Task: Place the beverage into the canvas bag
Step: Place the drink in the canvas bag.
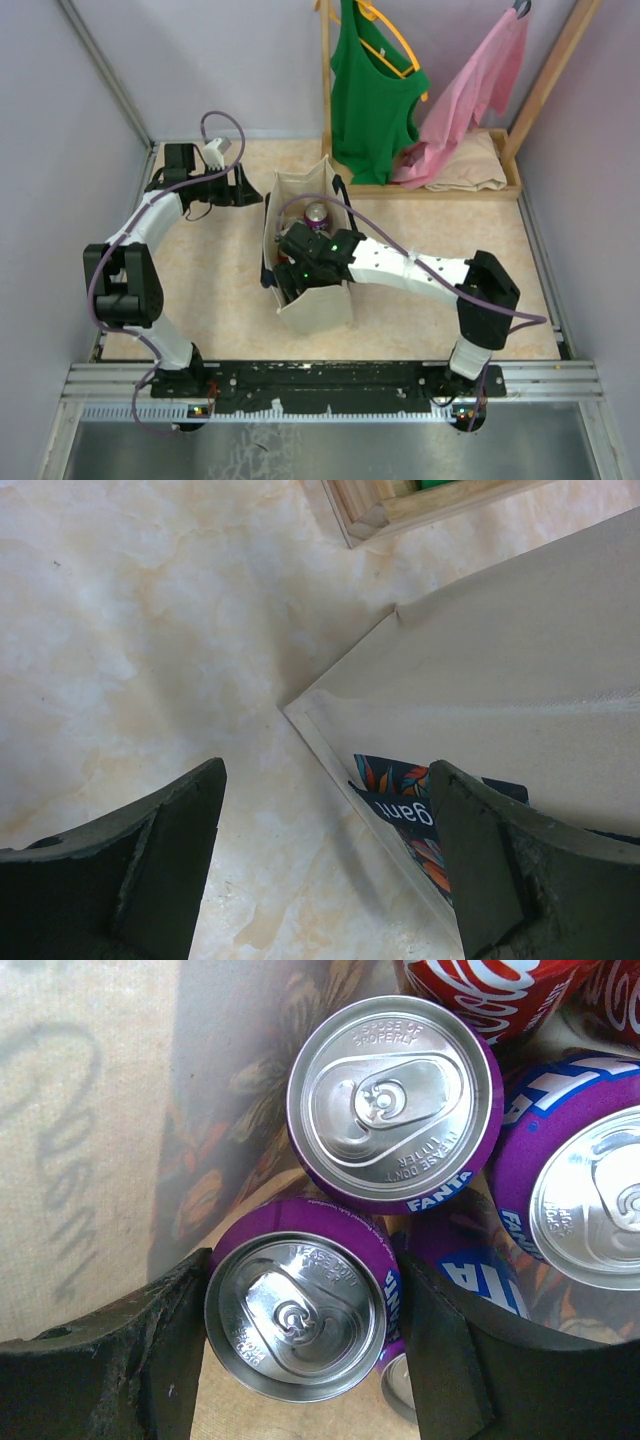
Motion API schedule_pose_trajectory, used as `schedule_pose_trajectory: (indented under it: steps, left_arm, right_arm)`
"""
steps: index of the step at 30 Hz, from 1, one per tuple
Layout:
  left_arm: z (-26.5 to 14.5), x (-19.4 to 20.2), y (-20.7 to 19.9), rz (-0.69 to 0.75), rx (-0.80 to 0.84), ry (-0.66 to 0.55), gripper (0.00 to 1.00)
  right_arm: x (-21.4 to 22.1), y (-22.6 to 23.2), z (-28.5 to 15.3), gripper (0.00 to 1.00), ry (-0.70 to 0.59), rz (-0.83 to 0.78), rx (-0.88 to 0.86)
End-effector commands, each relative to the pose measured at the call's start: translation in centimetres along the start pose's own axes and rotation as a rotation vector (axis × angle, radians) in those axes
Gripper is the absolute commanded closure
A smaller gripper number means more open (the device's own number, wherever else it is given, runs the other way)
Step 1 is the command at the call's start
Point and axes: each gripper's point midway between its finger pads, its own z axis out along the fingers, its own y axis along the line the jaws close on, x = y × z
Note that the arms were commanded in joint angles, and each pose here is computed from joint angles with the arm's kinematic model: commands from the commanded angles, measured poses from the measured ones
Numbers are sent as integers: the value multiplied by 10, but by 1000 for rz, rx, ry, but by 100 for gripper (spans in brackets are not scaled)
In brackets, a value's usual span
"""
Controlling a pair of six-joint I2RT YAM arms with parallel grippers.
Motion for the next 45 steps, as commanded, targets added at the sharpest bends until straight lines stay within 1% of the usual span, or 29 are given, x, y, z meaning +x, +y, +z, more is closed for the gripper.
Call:
schedule_pose_trajectory:
  steps: [1, 8, 16, 26, 31, 32, 35, 38, 40, 41, 43, 45]
  left_arm:
    - [-4, -5, -10, 24, 19, -20, 12]
    - [-4, -5, -9, 22, 17, -22, 12]
    - [-3, -7, -8, 26, 17, -23, 12]
    - [-1, -11, -6, 31, 14, -27, 12]
    - [0, -14, -6, 33, 16, -30, 12]
    - [0, -13, -6, 32, 18, -29, 12]
    - [0, -14, -6, 31, 20, -29, 12]
    - [1, -15, -6, 31, 20, -30, 12]
    - [1, -15, -6, 29, 20, -29, 12]
    - [2, -15, -6, 30, 21, -29, 12]
    - [2, -15, -5, 28, 20, -29, 12]
    - [2, -15, -5, 28, 20, -28, 12]
  right_arm:
    - [18, -14, 13, 100, 78, 17, 64]
    - [27, -28, 20, 100, 101, 23, 128]
    - [33, -48, 29, 100, 88, 25, 220]
    - [46, -65, 41, 100, 89, 7, 276]
    - [35, -66, 33, 100, 37, 13, 292]
    - [33, -67, 30, 94, 25, 16, 296]
    - [24, -65, 22, 73, -14, 22, 297]
    - [11, -61, 12, 53, -60, 28, 287]
    - [5, -60, 9, 46, -77, 28, 285]
    - [-1, -57, -2, 43, -110, 29, 269]
    - [-7, -54, -7, 36, -127, 27, 260]
    - [-9, -52, -10, 27, -131, 23, 252]
